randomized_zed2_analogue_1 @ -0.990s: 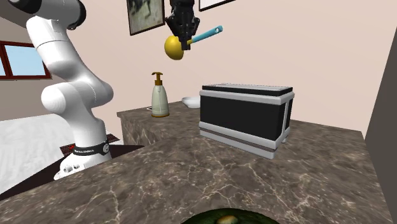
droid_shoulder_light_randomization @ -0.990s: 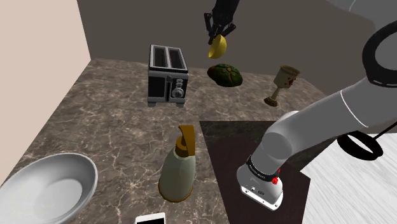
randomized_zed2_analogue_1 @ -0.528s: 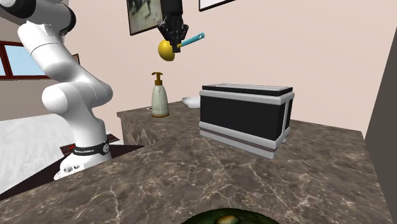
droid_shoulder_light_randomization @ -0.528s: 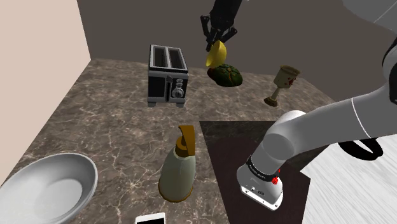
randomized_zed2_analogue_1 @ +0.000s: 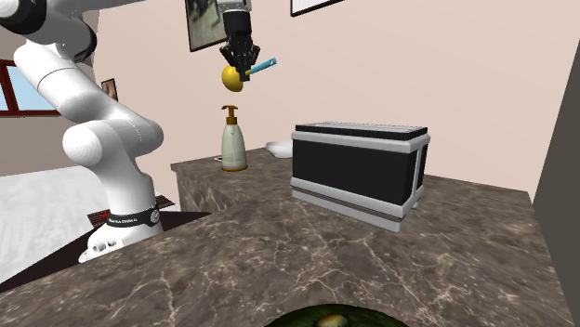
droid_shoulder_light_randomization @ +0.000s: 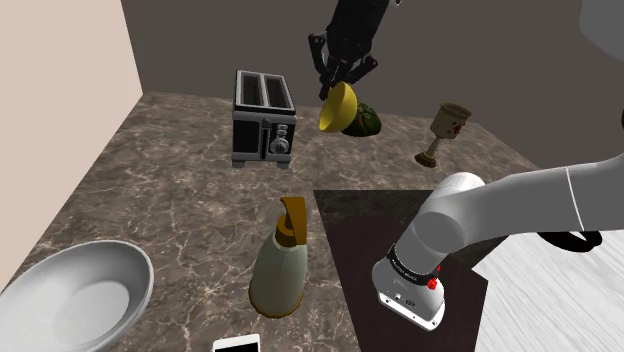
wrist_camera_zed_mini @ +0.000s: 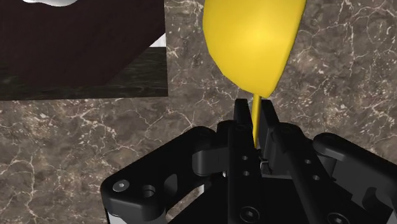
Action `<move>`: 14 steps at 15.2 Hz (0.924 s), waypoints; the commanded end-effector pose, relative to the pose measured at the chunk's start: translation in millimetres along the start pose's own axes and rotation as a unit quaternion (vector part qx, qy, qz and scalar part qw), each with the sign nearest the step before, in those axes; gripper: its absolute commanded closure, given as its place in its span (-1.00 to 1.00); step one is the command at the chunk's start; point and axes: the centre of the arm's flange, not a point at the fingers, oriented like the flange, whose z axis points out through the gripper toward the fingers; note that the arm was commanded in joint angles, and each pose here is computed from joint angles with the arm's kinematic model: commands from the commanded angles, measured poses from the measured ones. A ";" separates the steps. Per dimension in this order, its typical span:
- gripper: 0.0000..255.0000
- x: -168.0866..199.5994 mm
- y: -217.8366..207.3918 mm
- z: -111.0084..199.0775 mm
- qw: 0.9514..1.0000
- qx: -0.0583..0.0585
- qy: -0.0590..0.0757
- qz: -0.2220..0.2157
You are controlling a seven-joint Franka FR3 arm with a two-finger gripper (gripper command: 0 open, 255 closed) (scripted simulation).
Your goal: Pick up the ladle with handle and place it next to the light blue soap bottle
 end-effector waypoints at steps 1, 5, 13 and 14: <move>1.00 -18.9 -6.7 9.0 1.000 0.000 0.000 0.001; 1.00 -17.2 -3.0 29.8 1.000 0.000 0.000 0.001; 1.00 -13.8 4.3 71.2 1.000 0.000 0.000 0.001; 1.00 -13.4 5.2 76.4 1.000 0.000 0.000 0.001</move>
